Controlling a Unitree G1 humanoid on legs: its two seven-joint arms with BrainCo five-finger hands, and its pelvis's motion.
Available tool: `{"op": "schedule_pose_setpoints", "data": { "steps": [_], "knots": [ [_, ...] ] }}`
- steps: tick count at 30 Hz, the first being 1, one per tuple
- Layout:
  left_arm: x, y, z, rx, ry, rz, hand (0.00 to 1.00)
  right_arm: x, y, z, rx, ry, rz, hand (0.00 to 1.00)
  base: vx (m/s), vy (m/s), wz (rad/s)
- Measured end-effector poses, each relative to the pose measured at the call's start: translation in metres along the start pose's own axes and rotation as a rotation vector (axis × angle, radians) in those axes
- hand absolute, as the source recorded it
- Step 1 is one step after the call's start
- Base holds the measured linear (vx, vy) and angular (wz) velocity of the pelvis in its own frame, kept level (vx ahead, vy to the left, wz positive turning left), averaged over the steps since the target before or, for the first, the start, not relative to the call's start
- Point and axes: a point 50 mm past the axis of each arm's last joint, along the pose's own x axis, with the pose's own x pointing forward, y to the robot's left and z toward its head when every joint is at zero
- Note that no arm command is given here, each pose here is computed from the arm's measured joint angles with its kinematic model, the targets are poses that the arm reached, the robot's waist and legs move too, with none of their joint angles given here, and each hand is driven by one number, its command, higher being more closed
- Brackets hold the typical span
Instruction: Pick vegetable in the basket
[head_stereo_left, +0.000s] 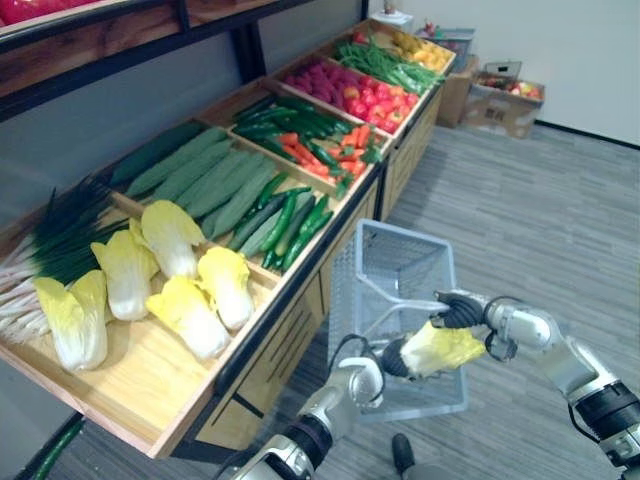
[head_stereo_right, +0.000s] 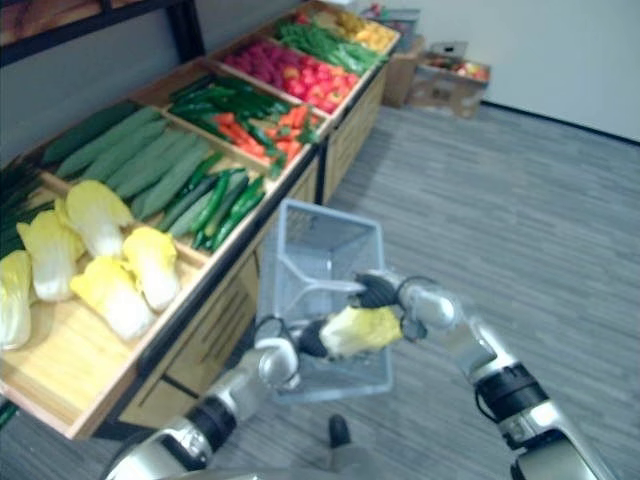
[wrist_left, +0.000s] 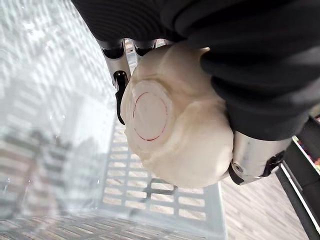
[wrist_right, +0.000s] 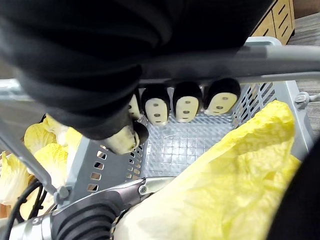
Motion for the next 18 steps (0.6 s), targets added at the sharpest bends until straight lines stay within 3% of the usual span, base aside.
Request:
{"op": "schedule_pose_setpoints", "data": {
  "steps": [18],
  "knots": [
    [0.006,0.008,0.017,0.026,-0.048,0.013,0.0,-0.009,0.003,-0.01,0.043,0.032,-0.013,1.0,-0.01,-0.004,0.04]
  ]
}}
